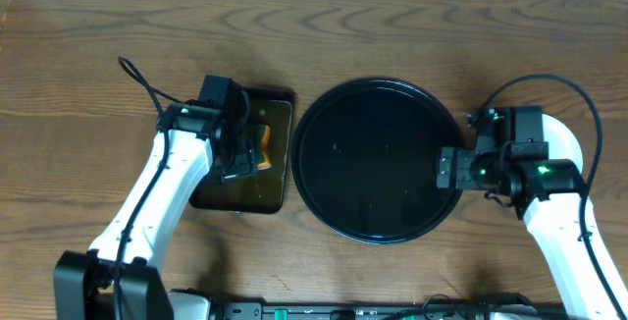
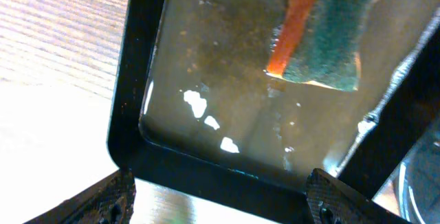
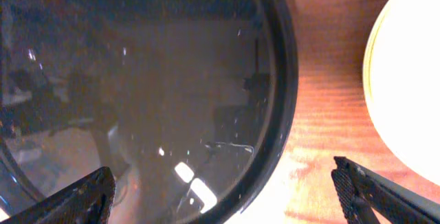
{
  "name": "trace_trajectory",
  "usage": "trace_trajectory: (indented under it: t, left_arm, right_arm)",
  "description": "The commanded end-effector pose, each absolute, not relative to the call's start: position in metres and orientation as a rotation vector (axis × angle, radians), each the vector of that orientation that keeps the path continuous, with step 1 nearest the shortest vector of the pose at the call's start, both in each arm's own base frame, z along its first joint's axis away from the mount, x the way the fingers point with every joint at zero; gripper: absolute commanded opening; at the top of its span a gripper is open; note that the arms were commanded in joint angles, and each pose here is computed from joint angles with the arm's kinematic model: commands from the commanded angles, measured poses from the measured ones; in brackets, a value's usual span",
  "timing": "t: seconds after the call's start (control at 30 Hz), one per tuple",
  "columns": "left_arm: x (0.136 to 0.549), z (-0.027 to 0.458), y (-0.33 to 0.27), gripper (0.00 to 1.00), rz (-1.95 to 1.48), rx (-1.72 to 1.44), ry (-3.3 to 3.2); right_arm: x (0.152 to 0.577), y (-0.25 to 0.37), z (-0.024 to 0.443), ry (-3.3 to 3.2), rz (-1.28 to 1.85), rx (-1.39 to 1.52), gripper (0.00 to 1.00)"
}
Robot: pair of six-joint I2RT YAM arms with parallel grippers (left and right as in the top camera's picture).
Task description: Clean dirty plates on tray and stack at the side
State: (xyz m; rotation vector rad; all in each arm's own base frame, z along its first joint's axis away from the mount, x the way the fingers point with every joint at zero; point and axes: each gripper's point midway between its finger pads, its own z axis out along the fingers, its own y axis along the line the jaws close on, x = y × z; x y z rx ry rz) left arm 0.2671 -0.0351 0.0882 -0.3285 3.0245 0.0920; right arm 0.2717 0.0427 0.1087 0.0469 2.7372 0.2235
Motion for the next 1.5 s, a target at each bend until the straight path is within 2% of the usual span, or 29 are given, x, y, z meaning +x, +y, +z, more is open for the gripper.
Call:
trace_trajectory:
  t: [0.0,0.27,0.53,1.03,1.1,1.27,1.47]
  left_arm:
    - [0.264,0.114,-0.042,0.81,0.02,-0.257,2.926]
    - [0.244,0.167,-0.038,0.81,-0.117,-0.211,2.565]
    - [0.22,0.199,-0.033,0.81,-0.197,-0.204,2.319]
    - [0.22,0.2,-0.033,0.81,-0.198,-0.203,2.316]
    - [0.22,0.2,-0.033,0.81,-0.198,-0.204,2.316]
    - [0.22,0.2,-0.033,0.81,-0.198,-0.203,2.316]
    - [0.22,0.2,-0.033,0.81,-0.198,-0.203,2.316]
  right_arm:
    - [0.269,0.036,0.128,2.677,0.091,0.077,0.99]
    - [0.243,0.047,0.18,2.439,0.101,-0.015,0.99]
    - [0.227,0.045,0.201,2.337,0.152,0.01,0.99]
    - [0.225,0.045,0.2,2.337,0.151,0.011,0.99]
    - [0.223,0.032,0.204,2.313,0.078,0.023,0.99]
    - [0.232,0.033,0.22,2.112,0.136,-0.056,0.99]
    - [0.247,0.021,0.227,1.759,0.153,-0.002,0.99]
